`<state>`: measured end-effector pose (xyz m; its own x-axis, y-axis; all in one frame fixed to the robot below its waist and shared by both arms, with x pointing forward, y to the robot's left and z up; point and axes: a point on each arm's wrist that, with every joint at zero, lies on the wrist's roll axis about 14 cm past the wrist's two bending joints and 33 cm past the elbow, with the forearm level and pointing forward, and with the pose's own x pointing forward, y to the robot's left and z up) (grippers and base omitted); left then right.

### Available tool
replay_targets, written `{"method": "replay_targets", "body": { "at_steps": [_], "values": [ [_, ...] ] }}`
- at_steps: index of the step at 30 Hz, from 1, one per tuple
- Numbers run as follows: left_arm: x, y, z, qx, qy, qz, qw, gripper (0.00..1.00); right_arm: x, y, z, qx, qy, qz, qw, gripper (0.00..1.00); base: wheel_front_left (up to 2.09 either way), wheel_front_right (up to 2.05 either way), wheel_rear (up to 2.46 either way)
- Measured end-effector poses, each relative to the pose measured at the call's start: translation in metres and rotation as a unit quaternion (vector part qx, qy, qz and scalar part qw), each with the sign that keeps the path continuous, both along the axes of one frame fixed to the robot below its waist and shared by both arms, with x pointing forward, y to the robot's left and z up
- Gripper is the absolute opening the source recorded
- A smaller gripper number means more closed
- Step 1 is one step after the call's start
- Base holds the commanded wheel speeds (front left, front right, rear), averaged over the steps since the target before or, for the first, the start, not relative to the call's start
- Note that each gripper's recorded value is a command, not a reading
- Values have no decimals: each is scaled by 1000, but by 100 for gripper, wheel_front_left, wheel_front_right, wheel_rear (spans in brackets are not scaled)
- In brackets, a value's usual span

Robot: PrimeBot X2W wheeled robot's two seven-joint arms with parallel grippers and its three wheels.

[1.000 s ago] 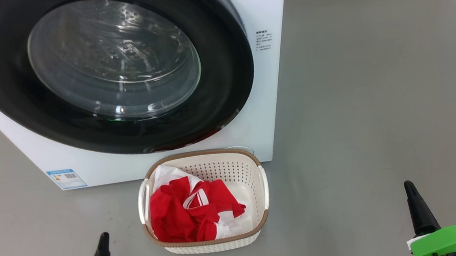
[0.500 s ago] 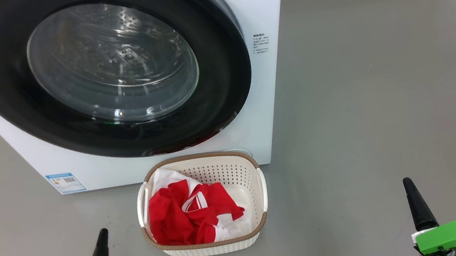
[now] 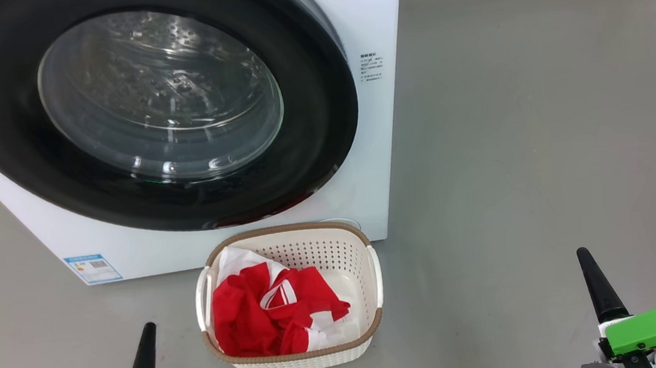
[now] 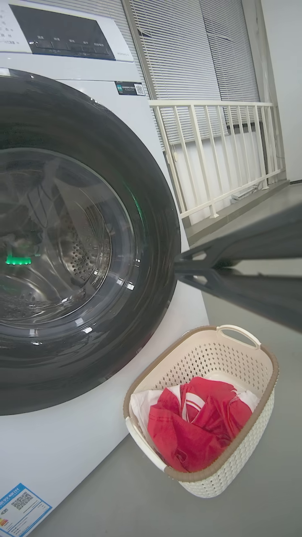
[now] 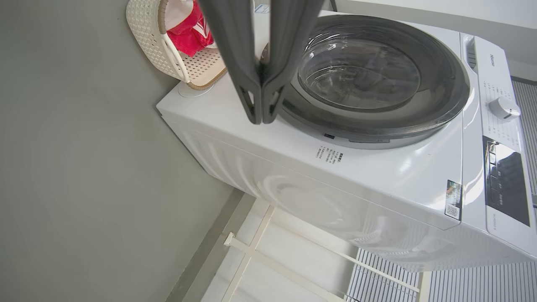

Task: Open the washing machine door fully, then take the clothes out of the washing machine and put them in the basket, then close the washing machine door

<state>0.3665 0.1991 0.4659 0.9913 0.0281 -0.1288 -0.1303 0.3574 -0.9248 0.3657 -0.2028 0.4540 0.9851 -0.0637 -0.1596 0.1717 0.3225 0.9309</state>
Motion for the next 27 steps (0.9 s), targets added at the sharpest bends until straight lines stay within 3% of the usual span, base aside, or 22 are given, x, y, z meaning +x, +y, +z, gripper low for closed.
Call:
{"method": "replay_targets", "body": {
  "at_steps": [27],
  "values": [
    [7,-9,9,-140,-14,-4,990,0,7,0,20,129,-35,-1,991,0,0,0,0]
  ]
}}
